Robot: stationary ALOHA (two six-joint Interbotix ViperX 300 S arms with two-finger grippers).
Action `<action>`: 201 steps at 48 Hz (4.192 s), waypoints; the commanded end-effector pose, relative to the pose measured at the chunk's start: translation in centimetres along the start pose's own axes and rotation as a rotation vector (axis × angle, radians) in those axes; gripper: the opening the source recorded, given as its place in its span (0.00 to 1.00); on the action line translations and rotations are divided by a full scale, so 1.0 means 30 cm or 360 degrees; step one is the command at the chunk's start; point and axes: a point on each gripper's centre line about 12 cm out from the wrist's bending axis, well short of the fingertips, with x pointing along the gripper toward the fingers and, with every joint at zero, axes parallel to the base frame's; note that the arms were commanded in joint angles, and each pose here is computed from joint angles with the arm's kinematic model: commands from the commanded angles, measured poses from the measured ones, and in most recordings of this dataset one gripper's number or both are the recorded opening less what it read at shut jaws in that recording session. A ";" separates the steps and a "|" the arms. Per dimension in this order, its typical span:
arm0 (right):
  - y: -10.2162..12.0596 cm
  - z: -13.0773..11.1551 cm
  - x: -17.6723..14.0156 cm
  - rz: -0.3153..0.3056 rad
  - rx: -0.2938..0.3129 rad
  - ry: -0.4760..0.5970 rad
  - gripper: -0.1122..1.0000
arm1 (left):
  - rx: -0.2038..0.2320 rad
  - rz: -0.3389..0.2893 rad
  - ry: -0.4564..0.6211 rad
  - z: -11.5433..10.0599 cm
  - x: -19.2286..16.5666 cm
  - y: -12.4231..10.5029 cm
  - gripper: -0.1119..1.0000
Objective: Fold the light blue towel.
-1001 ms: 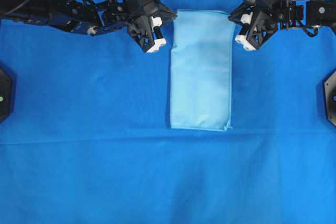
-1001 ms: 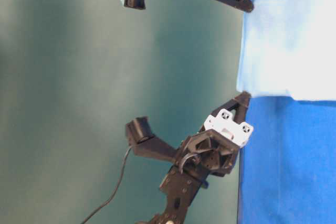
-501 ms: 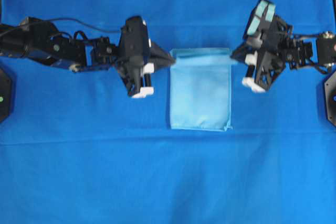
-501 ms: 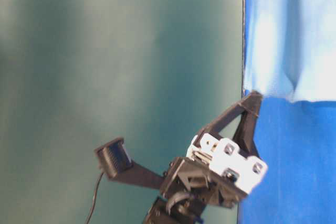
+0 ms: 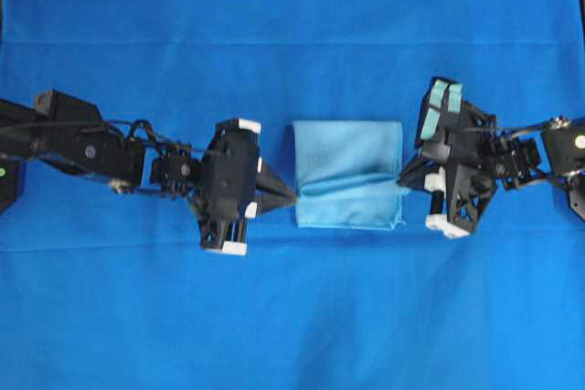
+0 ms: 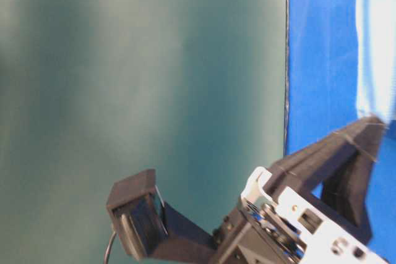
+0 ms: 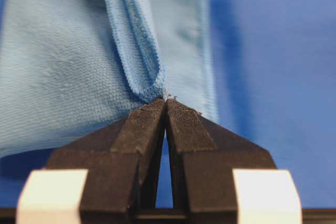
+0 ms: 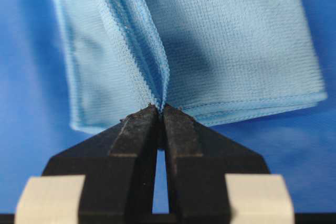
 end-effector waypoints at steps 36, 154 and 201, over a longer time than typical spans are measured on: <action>0.088 0.034 0.013 0.0076 -0.0033 0.0000 0.68 | 0.0000 0.0003 0.0008 0.009 0.028 0.004 0.64; -0.149 -0.142 -0.470 0.0003 -0.0207 -0.0883 0.63 | -0.0040 0.0116 -0.0686 -0.168 -0.830 0.028 0.63; -0.149 -0.144 -0.466 0.0002 -0.0211 -0.0876 0.63 | -0.0037 0.0116 -0.0695 -0.166 -0.833 0.028 0.63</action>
